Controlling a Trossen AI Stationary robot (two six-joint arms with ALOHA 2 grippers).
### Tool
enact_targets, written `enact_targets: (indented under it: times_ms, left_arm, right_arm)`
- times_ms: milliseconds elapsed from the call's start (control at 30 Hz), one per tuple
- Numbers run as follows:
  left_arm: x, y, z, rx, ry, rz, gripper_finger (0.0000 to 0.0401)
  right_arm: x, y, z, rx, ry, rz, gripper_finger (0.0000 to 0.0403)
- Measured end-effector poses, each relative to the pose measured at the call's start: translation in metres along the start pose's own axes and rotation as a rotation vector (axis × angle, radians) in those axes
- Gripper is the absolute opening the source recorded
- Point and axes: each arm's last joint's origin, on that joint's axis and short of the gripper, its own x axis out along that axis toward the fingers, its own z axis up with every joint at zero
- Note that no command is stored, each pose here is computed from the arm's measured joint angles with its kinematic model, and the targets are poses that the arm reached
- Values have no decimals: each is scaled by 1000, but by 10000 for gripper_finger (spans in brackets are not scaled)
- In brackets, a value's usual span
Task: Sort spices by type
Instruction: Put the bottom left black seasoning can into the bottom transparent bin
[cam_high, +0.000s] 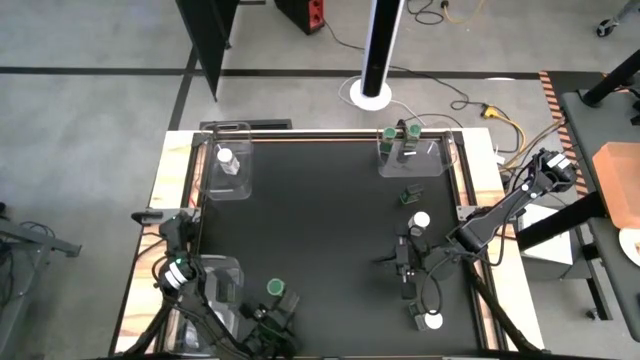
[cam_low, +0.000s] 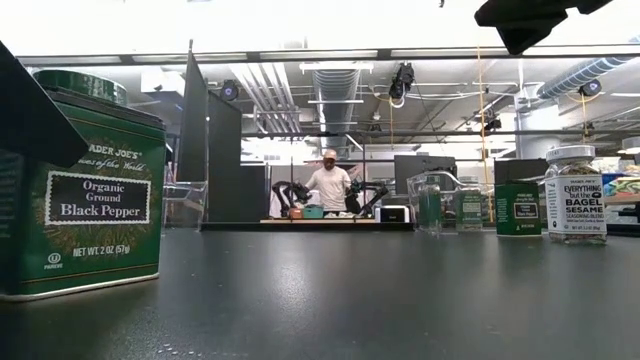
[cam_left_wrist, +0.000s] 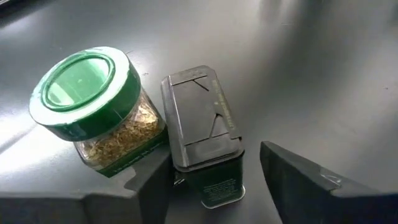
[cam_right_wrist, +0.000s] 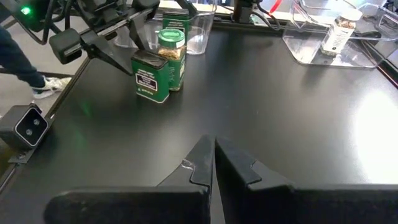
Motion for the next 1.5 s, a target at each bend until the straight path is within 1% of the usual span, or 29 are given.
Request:
enact_targets:
  times_ms: [233, 367, 500, 767, 933, 1033, 1167, 1233, 1367, 1500]
  left_arm:
    - [1, -1, 0, 6, 1, -5, 144]
    - [2, -1, 1, 2, -1, -7, 122]
    - [3, -2, 1, -2, -6, -6, 126]
    - [6, -2, -2, -17, -4, -11, 179]
    - [18, -2, -11, -49, -5, -25, 189]
    - [22, -2, -12, -59, -11, -24, 184]
    - [21, -2, -10, -56, -86, -43, 164]
    - [21, -2, -9, -53, -89, -40, 146]
    - [22, -2, -9, -53, -93, -40, 97]
    - [22, -2, -9, -53, -93, -41, 97]
  right_arm:
    - [0, 0, 0, 0, 0, 0, 9]
    - [0, 0, 0, 0, 1, 0, 9]
    - [0, 0, -3, -3, 8, -1, 9]
    - [0, 0, -3, -1, 8, -1, 9]
    - [0, 0, -3, -2, 9, -2, 9]
    - [0, 0, -3, -2, 9, -2, 9]
    - [0, 0, -3, -2, 9, -2, 9]
    - [0, 0, -3, -2, 9, -1, 9]
    - [0, 0, -3, -2, 9, -2, 9]
    - [0, 0, -3, -2, 9, -2, 9]
